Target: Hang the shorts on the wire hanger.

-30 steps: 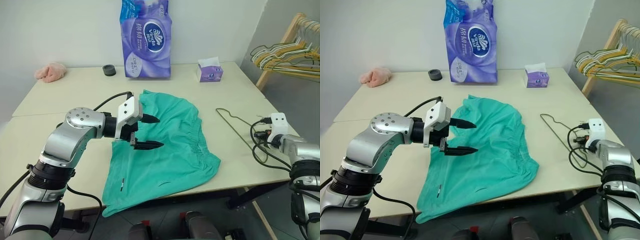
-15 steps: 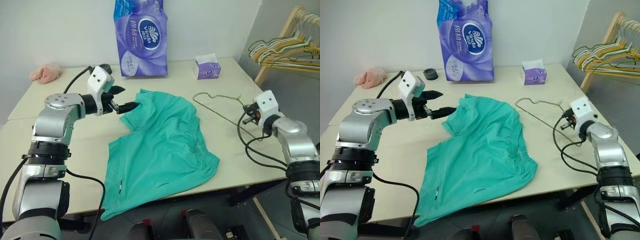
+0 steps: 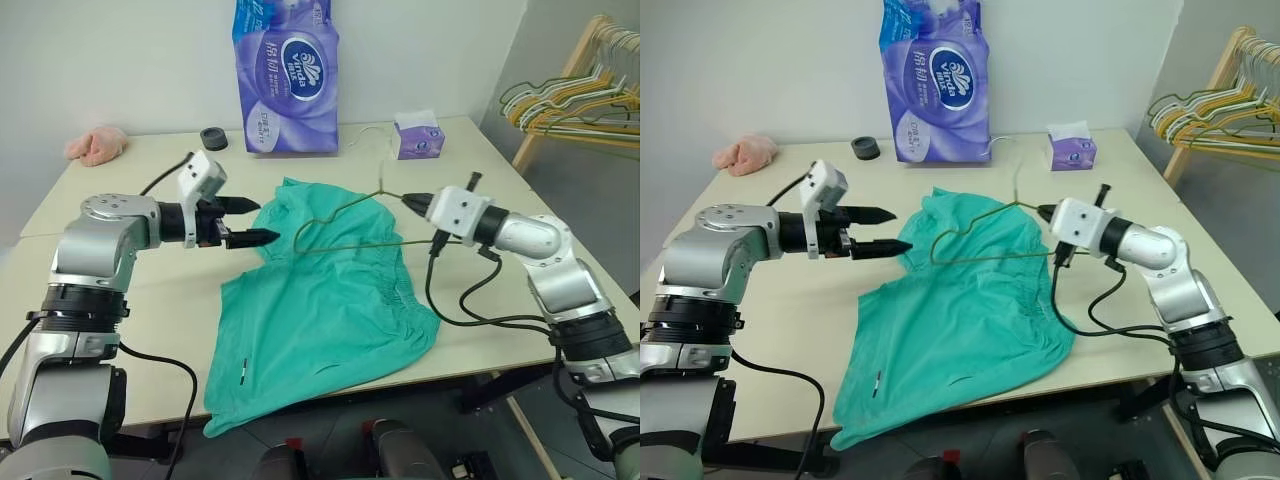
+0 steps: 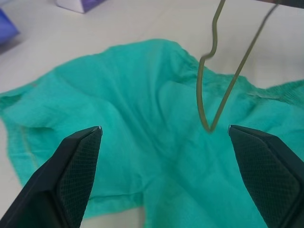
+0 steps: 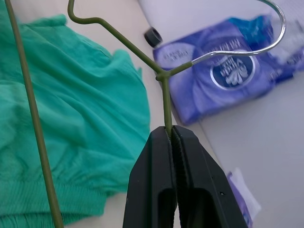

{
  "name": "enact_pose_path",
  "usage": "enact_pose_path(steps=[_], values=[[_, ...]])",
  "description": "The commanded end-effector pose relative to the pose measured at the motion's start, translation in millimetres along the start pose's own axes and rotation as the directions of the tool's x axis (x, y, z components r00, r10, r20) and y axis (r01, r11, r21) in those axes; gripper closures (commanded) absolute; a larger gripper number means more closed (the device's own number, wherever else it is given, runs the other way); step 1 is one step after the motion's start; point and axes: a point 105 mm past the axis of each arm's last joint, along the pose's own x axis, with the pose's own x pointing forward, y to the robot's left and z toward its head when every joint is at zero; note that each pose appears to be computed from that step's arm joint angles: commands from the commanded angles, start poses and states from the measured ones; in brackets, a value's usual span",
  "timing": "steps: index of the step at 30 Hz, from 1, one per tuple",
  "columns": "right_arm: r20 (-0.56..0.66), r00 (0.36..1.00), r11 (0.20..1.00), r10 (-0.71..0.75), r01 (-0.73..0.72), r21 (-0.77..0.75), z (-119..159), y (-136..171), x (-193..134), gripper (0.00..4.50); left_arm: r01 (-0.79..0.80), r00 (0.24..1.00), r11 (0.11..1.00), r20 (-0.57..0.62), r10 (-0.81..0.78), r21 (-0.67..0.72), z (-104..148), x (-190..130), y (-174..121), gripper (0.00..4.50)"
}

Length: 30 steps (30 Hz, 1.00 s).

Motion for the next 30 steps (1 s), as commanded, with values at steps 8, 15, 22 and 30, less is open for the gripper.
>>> enact_pose_path(steps=[8, 15, 22, 30], values=[[0.132, 0.991, 0.989, -0.012, 0.031, -0.144, 39.3, -16.4, 7.3, 4.48, 0.103, 0.994, 0.995, -0.024, -0.103, 0.001, -5.8, 2.9, -25.1, 0.0], [0.163, 0.985, 0.989, -0.063, 0.084, -0.125, 45.7, -25.6, 6.6, 4.5, 0.12, 0.993, 0.991, -0.003, -0.12, -0.051, -10.2, 3.9, -29.8, 0.91], [0.179, 0.982, 0.989, -0.064, 0.087, -0.12, 49.8, -24.5, 7.1, 4.5, 0.147, 0.989, 0.987, 0.007, -0.147, -0.062, -9.2, 7.7, -36.0, 2.97], [0.208, 0.978, 0.998, -0.035, 0.046, -0.048, 56.0, -17.4, 8.9, 4.5, 0.158, 0.987, 0.985, 0.019, -0.157, -0.072, -9.3, 10.6, -38.2, 4.49]])
